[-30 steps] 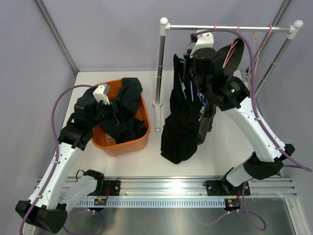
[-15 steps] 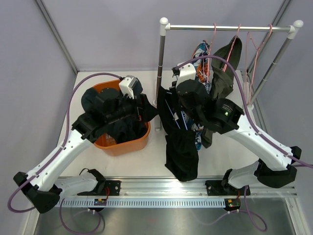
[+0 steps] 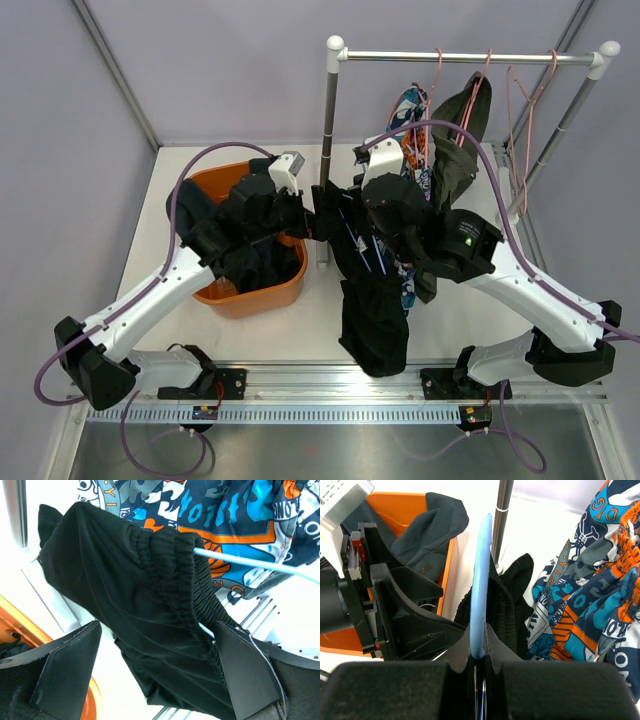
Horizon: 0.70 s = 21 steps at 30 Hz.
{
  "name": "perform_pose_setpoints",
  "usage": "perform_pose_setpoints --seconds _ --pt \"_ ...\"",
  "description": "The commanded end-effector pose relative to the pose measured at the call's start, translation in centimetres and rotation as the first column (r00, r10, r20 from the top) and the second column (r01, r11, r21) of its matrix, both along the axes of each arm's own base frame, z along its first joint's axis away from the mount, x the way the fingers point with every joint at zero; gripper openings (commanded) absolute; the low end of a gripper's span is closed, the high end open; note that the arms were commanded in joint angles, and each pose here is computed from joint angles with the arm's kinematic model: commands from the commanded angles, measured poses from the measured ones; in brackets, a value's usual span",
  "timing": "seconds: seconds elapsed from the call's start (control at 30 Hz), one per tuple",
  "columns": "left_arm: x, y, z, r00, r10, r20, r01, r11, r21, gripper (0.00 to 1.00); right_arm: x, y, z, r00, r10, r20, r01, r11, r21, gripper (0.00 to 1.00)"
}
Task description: Remove the shorts from the hanger
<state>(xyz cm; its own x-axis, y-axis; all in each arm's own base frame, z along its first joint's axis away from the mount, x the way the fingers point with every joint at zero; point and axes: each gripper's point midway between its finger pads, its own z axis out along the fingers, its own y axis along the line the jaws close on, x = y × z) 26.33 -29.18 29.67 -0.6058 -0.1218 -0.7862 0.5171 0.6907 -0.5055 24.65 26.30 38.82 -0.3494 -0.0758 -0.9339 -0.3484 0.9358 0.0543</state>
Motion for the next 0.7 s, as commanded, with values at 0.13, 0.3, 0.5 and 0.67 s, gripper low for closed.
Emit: perform_pose_setpoints --seconds 0.13,0.3,0.5,0.67 --pt "2.0 -1.1 3.1 0.996 0.056 0.073 -0.051 0.996 -0.073 0.91 -0.4 -0.7 2.3 0.999 -0.022 0.048 0.018 0.996 0.086 0.00" --pt "3.1 -1.8 1.6 0.997 0.072 0.042 -0.069 0.996 -0.052 0.67 -0.7 -0.6 2.7 0.999 -0.007 0.053 0.002 0.995 0.100 0.00" --pt "4.3 -2.5 1.5 0.995 0.094 0.043 -0.091 0.994 -0.052 0.20 -1.1 -0.6 3.2 0.999 0.016 0.051 -0.021 0.994 0.105 0.00" --pt "6.0 -2.1 2.6 0.984 0.159 0.085 -0.155 0.987 -0.048 0.00 -2.3 -0.7 2.5 0.998 0.047 0.030 -0.050 0.995 0.092 0.00"
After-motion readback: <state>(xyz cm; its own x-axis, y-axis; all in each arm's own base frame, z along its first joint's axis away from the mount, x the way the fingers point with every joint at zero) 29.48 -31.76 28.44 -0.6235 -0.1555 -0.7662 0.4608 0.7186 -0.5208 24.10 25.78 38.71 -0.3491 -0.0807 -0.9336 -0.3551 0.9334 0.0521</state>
